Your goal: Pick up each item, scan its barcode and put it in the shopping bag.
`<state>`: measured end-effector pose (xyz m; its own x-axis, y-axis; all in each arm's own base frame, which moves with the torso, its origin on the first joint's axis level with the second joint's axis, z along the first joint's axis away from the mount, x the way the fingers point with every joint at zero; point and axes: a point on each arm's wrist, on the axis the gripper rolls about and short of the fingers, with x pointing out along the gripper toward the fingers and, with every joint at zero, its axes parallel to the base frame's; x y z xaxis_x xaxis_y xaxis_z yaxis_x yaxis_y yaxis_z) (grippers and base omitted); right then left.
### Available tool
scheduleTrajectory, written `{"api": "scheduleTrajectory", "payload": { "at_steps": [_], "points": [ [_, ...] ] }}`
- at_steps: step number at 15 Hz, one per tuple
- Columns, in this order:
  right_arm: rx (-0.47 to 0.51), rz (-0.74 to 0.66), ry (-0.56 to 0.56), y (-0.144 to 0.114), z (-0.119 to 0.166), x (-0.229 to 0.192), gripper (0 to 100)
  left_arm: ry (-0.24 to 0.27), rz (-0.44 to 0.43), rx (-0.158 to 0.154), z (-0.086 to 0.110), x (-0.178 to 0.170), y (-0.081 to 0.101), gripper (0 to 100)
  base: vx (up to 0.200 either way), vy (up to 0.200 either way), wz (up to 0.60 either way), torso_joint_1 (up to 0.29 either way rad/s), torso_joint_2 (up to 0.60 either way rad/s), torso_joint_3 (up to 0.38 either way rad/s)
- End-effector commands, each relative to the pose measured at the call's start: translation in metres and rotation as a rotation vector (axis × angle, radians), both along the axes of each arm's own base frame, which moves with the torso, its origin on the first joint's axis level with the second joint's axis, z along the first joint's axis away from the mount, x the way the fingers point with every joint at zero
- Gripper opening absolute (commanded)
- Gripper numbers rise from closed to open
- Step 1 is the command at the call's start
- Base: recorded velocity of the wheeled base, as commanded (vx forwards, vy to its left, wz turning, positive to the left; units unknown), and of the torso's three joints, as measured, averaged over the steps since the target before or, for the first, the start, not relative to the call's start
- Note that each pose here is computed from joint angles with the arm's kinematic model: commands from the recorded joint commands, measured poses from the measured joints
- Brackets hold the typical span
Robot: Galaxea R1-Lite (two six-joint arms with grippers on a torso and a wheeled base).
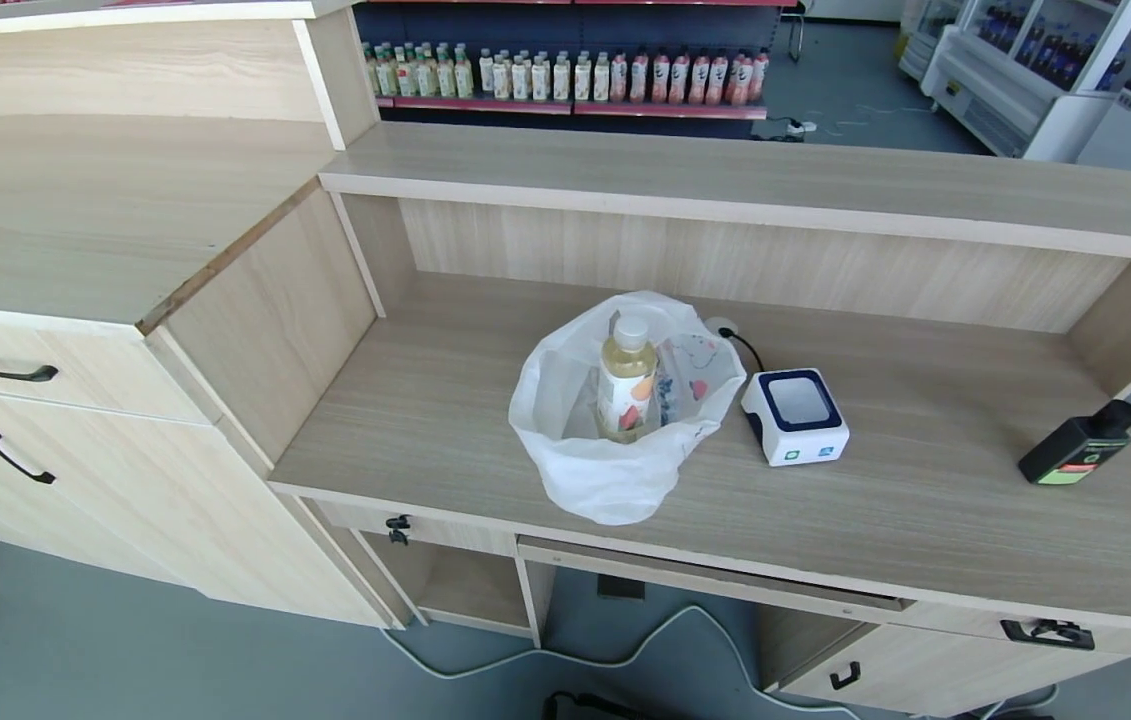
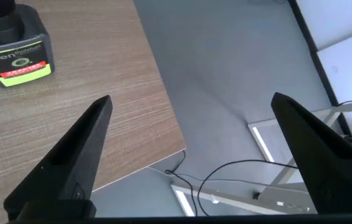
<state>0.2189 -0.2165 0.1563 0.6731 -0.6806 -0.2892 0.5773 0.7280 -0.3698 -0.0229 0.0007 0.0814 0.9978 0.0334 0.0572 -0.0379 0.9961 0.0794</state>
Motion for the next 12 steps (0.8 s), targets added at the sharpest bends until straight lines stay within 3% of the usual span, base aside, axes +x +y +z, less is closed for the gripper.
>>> {"api": "scheduleTrajectory", "payload": {
  "at_steps": [1, 6, 12],
  "points": [
    [0.003, 0.019, 0.066, -0.006, -0.017, 0.012, 100, -0.001, 0.000, -0.002, 0.000, 0.000, 0.000, 100, 0.000, 0.000, 0.00, 0.000, 0.00, 0.000],
    [-0.032, 0.014, 0.164, 0.001, -0.031, 0.021, 100, -0.001, 0.000, 0.000, 0.000, 0.000, 0.000, 100, 0.000, 0.000, 0.00, 0.000, 0.00, 0.000],
    [-0.060, 0.015, 0.141, -0.007, -0.052, 0.039, 100, -0.001, 0.000, 0.000, 0.000, 0.000, 0.000, 100, 0.000, 0.000, 0.00, 0.000, 0.00, 0.000]
  ]
}}
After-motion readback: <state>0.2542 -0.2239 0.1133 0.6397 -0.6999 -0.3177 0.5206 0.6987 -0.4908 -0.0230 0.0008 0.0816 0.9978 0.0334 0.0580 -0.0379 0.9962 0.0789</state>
